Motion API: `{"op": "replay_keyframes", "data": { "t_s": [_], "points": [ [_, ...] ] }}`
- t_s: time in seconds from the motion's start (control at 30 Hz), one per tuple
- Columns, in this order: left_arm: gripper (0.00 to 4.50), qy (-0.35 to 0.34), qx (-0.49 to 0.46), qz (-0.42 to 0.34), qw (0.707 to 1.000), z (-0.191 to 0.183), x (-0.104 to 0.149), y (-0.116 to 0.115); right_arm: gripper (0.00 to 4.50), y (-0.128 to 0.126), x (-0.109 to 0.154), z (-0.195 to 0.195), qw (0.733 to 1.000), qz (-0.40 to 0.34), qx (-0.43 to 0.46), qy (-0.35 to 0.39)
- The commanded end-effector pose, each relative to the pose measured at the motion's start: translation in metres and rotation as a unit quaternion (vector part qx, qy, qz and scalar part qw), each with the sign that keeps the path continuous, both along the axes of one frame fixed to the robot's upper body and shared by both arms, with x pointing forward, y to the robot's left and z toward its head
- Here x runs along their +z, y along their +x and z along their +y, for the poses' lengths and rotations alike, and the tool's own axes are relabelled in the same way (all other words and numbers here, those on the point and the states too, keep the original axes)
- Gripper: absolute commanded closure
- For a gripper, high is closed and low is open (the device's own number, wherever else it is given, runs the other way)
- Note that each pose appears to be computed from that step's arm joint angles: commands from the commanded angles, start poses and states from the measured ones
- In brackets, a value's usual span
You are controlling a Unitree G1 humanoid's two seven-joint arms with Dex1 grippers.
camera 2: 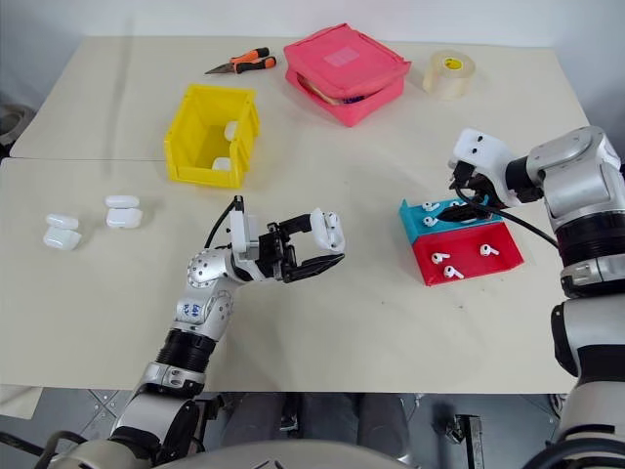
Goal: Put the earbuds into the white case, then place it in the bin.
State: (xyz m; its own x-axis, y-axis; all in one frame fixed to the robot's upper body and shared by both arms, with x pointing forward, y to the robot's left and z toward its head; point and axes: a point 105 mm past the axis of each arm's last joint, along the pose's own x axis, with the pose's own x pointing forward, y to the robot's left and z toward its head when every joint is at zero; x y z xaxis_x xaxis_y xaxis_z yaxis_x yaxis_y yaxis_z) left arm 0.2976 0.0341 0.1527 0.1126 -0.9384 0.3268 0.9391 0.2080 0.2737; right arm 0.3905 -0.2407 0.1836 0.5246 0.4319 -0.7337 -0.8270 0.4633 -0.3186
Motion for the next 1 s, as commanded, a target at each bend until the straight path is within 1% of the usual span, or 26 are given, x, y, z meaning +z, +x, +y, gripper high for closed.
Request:
{"op": "replay_keyframes", "data": {
  "t_s": [0.03, 0.13, 0.23, 0.37, 0.63, 0.87, 1.0],
  "points": [
    [1.74, -0.007, 0.000, -0.024, 1.000, -0.001, 0.009, -0.004, 0.89, 0.004, 0.013, -0.006, 1.000, -0.021, -0.005, -0.014],
    [1.74, -0.006, -0.001, -0.024, 1.000, -0.001, 0.009, -0.004, 1.45, 0.006, 0.013, -0.010, 0.999, -0.031, 0.000, -0.035],
    [1.74, -0.006, -0.002, -0.025, 1.000, -0.001, 0.009, -0.004, 1.45, 0.008, 0.016, -0.008, 0.999, -0.036, 0.004, -0.036],
    [1.74, -0.005, -0.002, -0.025, 1.000, -0.002, 0.010, -0.004, 1.45, 0.006, 0.017, 0.001, 0.999, -0.023, 0.017, -0.021],
    [1.74, -0.005, 0.000, -0.025, 1.000, -0.001, 0.011, -0.004, 1.45, -0.004, 0.002, 0.011, 0.999, 0.023, 0.016, -0.015],
    [1.74, -0.005, 0.000, -0.026, 1.000, -0.001, 0.011, -0.004, 1.45, -0.007, 0.002, 0.017, 0.999, 0.033, 0.013, -0.002],
    [1.74, -0.006, 0.000, -0.026, 1.000, -0.002, 0.011, -0.004, 1.45, -0.008, -0.003, 0.024, 0.999, 0.039, 0.019, -0.002]
  ]
}}
